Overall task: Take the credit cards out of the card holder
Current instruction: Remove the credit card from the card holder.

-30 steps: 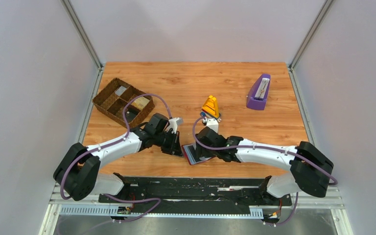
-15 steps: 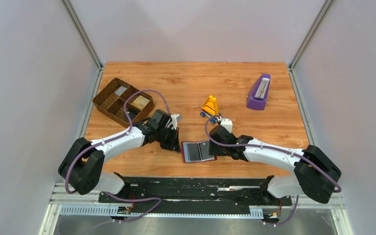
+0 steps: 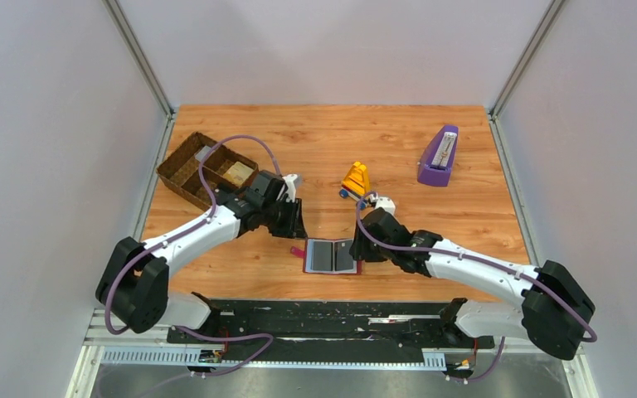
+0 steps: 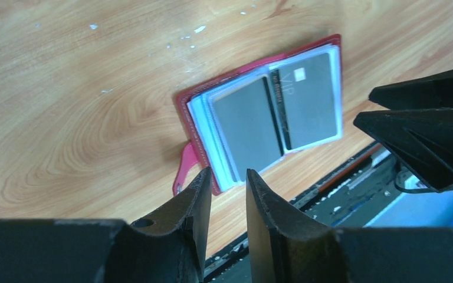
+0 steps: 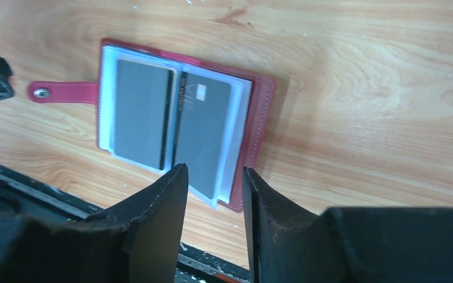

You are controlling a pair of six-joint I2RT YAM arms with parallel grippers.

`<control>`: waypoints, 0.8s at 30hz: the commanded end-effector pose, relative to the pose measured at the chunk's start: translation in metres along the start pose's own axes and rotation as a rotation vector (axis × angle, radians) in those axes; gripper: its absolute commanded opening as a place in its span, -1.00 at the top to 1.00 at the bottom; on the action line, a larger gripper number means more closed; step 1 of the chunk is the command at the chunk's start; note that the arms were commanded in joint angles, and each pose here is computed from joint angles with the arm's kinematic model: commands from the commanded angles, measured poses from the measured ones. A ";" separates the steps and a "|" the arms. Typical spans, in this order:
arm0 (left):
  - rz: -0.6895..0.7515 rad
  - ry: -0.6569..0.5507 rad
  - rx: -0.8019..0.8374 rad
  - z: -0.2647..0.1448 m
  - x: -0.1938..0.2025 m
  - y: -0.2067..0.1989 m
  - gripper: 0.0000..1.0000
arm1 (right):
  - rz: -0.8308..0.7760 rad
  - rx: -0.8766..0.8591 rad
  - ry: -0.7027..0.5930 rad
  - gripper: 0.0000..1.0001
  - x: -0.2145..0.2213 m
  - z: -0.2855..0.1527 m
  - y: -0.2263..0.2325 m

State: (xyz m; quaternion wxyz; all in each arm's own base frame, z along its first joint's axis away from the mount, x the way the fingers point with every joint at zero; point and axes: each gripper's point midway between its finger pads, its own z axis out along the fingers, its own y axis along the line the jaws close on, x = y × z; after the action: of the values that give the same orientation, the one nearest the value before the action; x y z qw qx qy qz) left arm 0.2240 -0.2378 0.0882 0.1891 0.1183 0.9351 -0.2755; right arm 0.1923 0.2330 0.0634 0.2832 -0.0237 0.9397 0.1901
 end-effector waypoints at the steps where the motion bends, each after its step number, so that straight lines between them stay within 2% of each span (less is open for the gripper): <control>1: 0.010 -0.086 0.139 -0.015 -0.022 -0.033 0.31 | 0.026 -0.094 -0.065 0.24 -0.029 -0.019 0.028; 6: -0.018 -0.063 0.225 -0.002 -0.014 -0.041 0.36 | 0.013 -0.198 -0.076 0.41 -0.038 -0.024 0.053; 9: -0.041 -0.054 0.257 0.005 -0.010 -0.043 0.37 | 0.010 -0.204 -0.062 0.47 -0.036 -0.018 0.056; 24: -0.104 -0.022 0.343 0.041 0.007 -0.050 0.38 | 0.041 -0.054 0.023 0.59 -0.003 0.031 0.009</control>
State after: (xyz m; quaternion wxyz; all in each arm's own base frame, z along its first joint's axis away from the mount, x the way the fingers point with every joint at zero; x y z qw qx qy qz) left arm 0.2104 -0.2877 0.0761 0.1545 0.0949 0.8910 -0.4162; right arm 0.2061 0.2557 0.0526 0.2632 -0.0232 0.9390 0.2200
